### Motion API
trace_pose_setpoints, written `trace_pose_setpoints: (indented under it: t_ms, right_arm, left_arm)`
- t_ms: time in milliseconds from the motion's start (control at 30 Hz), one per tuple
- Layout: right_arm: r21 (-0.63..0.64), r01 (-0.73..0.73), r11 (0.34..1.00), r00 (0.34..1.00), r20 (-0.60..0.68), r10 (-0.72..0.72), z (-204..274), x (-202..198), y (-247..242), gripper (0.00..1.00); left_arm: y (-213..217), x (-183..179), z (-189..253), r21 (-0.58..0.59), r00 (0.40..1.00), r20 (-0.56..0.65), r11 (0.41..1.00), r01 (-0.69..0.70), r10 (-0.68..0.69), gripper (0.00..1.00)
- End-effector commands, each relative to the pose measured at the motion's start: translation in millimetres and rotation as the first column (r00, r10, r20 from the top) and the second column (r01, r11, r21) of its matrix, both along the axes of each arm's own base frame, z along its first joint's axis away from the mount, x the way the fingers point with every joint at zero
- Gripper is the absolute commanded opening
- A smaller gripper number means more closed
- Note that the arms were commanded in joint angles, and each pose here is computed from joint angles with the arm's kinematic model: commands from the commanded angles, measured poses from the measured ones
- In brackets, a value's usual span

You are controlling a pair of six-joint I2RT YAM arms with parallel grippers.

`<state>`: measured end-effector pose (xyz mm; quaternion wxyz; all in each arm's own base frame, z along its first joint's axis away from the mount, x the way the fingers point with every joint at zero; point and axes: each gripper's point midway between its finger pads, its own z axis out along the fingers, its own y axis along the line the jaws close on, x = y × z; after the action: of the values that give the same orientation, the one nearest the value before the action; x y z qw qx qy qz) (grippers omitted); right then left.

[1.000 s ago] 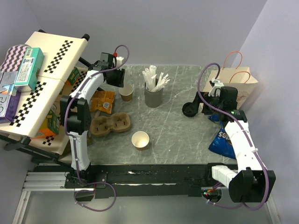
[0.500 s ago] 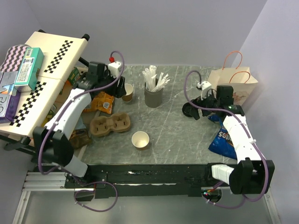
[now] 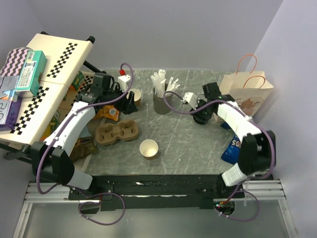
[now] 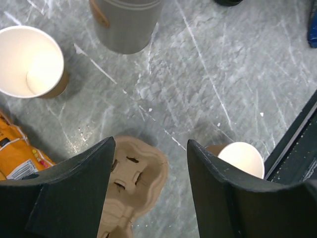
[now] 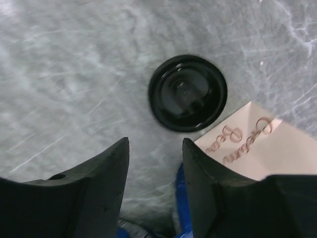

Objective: Pack the takeout coffee

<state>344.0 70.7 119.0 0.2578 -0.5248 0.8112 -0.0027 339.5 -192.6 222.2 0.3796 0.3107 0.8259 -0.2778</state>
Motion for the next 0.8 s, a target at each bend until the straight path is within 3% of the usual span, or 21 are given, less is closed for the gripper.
trace_pose_setpoints:
  t_ms: [0,200,333,767]
  right_arm:
    - [-0.139,0.135,0.981,0.989,-0.045,-0.143,-9,24,-23,0.51]
    - [-0.027,0.431,0.902,0.9,-0.057,-0.432,-4,45,-22,0.55]
    - [-0.041,0.506,0.862,0.861,-0.041,-0.507,-12,55,-32,0.56]
    - [-0.053,0.617,0.785,0.77,-0.163,-0.617,-43,65,-55,0.5]
  left_arm:
    - [-6,-11,20,-0.04,0.997,0.062,0.998,0.054,-0.052,0.66]
    - [-1,-18,16,-0.024,0.997,0.057,0.998,0.052,-0.05,0.66]
    - [0,-21,15,-0.019,0.997,0.047,0.998,0.054,-0.053,0.66]
    - [-5,-8,19,-0.016,0.998,0.005,0.998,0.056,-0.056,0.66]
